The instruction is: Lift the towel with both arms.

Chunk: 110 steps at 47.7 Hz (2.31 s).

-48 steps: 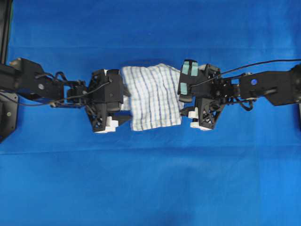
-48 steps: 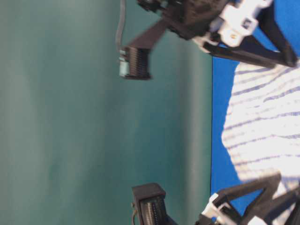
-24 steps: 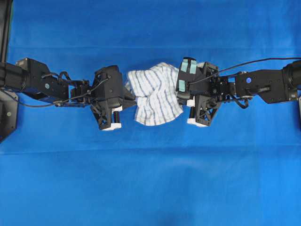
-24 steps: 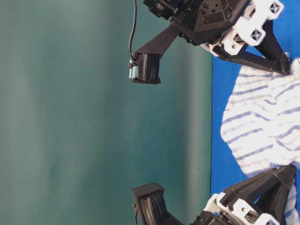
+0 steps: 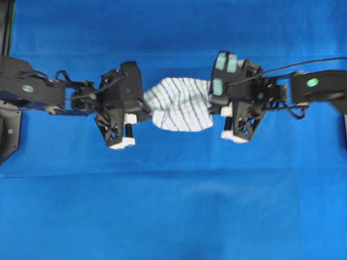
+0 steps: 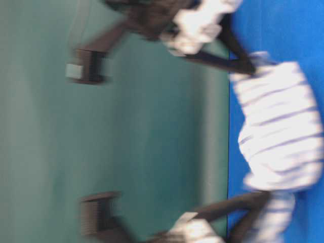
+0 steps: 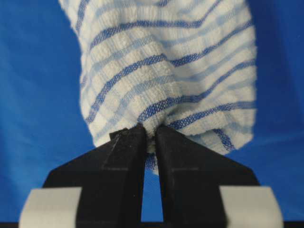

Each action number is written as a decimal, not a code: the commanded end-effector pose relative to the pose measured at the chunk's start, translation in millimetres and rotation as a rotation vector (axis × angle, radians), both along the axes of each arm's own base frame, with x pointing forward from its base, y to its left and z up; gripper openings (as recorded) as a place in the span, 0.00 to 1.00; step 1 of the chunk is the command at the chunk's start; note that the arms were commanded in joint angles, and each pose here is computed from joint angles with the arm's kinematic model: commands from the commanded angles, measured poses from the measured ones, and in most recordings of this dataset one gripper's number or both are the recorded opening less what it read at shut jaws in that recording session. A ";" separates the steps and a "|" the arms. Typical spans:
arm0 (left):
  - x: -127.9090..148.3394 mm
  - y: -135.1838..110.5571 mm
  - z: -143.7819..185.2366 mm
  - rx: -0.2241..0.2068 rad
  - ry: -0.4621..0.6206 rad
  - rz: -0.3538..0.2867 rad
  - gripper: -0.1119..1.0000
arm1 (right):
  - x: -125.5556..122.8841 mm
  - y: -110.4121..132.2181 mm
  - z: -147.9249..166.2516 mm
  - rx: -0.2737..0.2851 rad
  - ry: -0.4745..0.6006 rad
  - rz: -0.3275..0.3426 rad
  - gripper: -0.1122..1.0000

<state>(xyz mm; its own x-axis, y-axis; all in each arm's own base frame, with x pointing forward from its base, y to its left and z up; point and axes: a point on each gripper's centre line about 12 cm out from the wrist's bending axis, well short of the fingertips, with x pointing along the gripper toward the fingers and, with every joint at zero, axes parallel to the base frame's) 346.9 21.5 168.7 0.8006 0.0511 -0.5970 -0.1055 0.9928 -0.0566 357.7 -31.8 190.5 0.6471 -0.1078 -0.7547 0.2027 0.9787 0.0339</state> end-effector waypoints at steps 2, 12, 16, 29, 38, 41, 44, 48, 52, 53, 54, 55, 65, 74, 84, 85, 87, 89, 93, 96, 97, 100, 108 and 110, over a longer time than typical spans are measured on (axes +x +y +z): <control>-0.8 -3.6 54.6 0.005 -0.098 -0.012 0.13 | -4.6 1.4 59.3 -0.013 -0.102 -0.006 0.19; -12.8 -4.7 123.9 0.011 -0.187 -0.018 0.13 | -22.2 0.0 128.3 -0.040 -0.195 -0.019 0.19; -18.6 -5.2 150.0 0.018 -0.225 -0.022 0.13 | -29.0 -0.7 157.3 -0.052 -0.239 -0.023 0.19; -31.2 -6.0 230.8 0.039 -0.330 -0.031 0.13 | -40.0 -2.0 242.4 -0.111 -0.374 -0.006 0.19; -37.7 -6.0 282.4 0.064 -0.397 -0.037 0.13 | -42.4 -1.0 290.4 -0.160 -0.464 0.021 0.19; -40.5 -6.0 296.7 0.095 -0.416 -0.048 0.13 | -43.3 0.0 301.9 -0.169 -0.490 0.027 0.19; -43.1 -6.3 310.2 0.133 -0.425 -0.066 0.13 | -44.5 0.0 311.9 -0.178 -0.512 0.030 0.19; -45.2 -6.4 325.3 0.175 -0.452 -0.081 0.13 | -47.6 0.0 325.1 -0.188 -0.536 0.031 0.19; -46.1 -6.4 336.9 0.199 -0.479 -0.087 0.13 | -48.8 0.0 332.2 -0.192 -0.549 0.031 0.19; -46.5 -6.0 338.9 0.200 -0.485 -0.086 0.13 | -48.4 0.4 332.9 -0.193 -0.551 0.033 0.19; -46.8 -6.4 340.3 0.202 -0.490 -0.087 0.13 | -48.0 0.4 332.9 -0.192 -0.549 0.033 0.19; -47.0 -6.0 341.9 0.201 -0.496 -0.085 0.13 | -48.0 0.4 332.9 -0.192 -0.549 0.033 0.19; -47.0 -2.7 340.2 0.213 -0.496 -0.077 0.13 | -41.6 1.0 328.6 -0.221 -0.528 0.057 0.19; -52.0 -1.8 341.3 0.216 -0.503 -0.073 0.14 | -40.2 1.1 328.1 -0.252 -0.524 0.079 0.19; -58.2 -2.4 343.0 0.202 -0.539 -0.065 0.58 | -39.5 1.1 330.6 -0.262 -0.544 0.082 0.56; -59.6 -2.5 343.7 0.203 -0.545 -0.065 0.63 | -39.4 1.1 330.9 -0.262 -0.547 0.081 0.60; -61.4 -2.6 344.9 0.204 -0.557 -0.064 0.74 | -39.3 1.5 331.1 -0.264 -0.548 0.083 0.69; -63.7 -2.7 345.5 0.205 -0.567 -0.063 0.83 | -39.3 1.0 331.5 -0.263 -0.551 0.081 0.72; -68.9 -3.1 345.5 0.205 -0.580 -0.062 0.93 | -39.3 1.0 331.5 -0.258 -0.553 0.077 0.68; -71.1 -3.3 342.0 0.205 -0.580 -0.062 0.91 | -38.8 1.0 329.7 -0.256 -0.548 0.077 0.69; -71.5 -3.3 340.4 0.205 -0.580 -0.061 0.90 | -38.7 1.5 328.9 -0.254 -0.546 0.078 0.69; -71.2 -3.3 333.1 0.201 -0.573 -0.061 0.91 | -37.4 1.4 323.8 -0.253 -0.533 0.079 0.69; -63.9 -2.6 301.9 0.200 -0.556 -0.061 0.91 | -31.5 1.1 300.4 -0.249 -0.489 0.086 0.69; -61.8 -2.5 294.2 0.199 -0.550 -0.061 0.91 | -30.1 1.4 294.3 -0.246 -0.487 0.090 0.69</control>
<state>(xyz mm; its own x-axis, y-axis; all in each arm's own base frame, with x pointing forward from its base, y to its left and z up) 285.3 18.2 463.8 0.9928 0.0600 -0.1041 -0.0493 0.9935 0.1024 328.1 -31.3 484.2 0.9200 -0.1768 -0.3498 0.1402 0.9819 -0.1275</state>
